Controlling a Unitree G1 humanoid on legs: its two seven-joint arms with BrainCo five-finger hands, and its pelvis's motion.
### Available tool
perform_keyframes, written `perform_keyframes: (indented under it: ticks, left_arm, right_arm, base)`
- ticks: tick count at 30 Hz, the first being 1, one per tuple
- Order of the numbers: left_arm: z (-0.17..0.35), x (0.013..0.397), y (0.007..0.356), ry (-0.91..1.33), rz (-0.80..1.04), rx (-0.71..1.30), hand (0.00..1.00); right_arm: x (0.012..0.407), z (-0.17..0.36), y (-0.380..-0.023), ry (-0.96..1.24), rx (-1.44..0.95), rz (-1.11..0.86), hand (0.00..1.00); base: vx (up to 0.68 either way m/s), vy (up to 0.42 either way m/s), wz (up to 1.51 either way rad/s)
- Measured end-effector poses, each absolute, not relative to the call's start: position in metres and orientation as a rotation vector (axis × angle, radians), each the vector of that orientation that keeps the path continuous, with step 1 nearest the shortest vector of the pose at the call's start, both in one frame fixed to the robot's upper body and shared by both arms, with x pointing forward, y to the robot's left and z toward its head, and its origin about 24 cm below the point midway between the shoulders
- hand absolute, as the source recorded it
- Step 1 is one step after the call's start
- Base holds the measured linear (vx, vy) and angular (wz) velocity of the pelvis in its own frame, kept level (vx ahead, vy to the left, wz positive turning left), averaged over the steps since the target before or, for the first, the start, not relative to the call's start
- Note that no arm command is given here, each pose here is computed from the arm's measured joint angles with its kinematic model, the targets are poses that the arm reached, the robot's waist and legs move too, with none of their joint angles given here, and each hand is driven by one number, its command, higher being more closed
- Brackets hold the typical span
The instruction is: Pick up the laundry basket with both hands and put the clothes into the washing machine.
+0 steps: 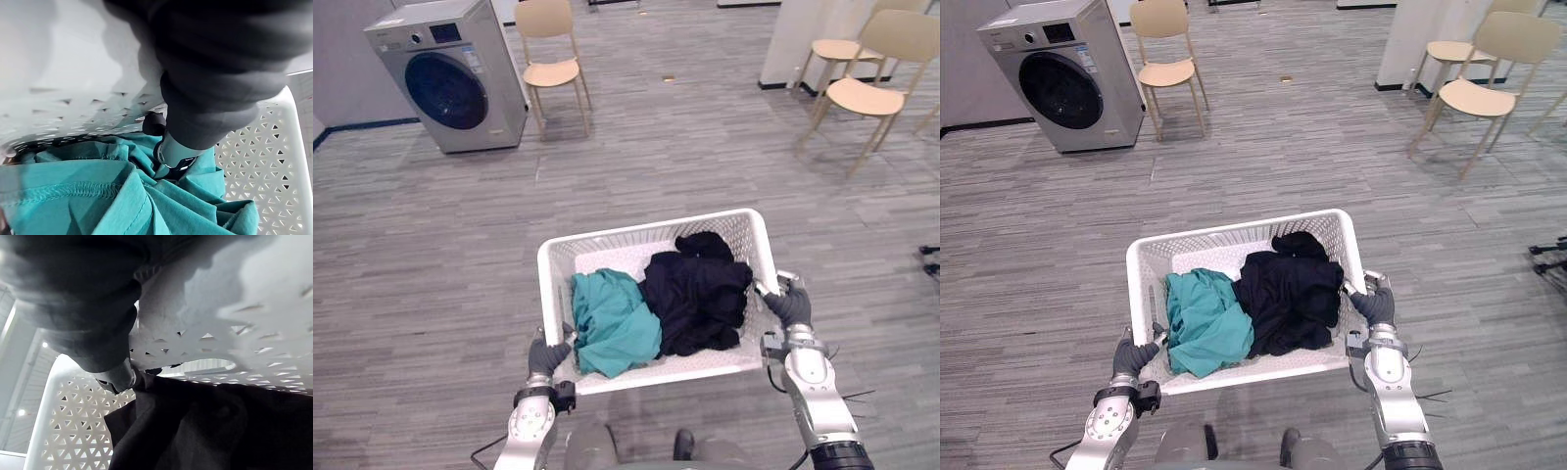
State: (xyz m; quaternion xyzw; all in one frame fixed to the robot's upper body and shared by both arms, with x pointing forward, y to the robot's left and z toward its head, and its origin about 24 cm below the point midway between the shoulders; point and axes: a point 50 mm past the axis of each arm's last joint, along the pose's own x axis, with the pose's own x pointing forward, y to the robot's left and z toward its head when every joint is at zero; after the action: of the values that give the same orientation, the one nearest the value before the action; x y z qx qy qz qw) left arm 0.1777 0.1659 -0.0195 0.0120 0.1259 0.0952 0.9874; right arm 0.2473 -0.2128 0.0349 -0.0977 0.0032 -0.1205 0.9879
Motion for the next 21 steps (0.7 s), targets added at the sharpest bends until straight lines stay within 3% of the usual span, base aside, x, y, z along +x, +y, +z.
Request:
perform_keyframes:
  ticks: [11,16,21]
  left_arm:
    - [-0.03,0.172,0.162,0.332,0.134,0.098,1.0]
    - [-0.02,0.192,0.16,0.268,0.057,0.16,1.0]
    - [-0.034,0.184,0.157,0.333,0.025,0.181,1.0]
  right_arm:
    - [0.231,-0.006,-0.22,0.184,-0.187,-0.286,1.0]
    - [0.221,0.001,-0.226,0.148,-0.169,-0.328,1.0]
    - [0.211,-0.007,-0.23,0.192,-0.185,-0.331,1.0]
  base:
    - [0.68,0.201,0.25]
    - [0.6,-0.028,0.84]
    - [0.71,-0.203,0.54]
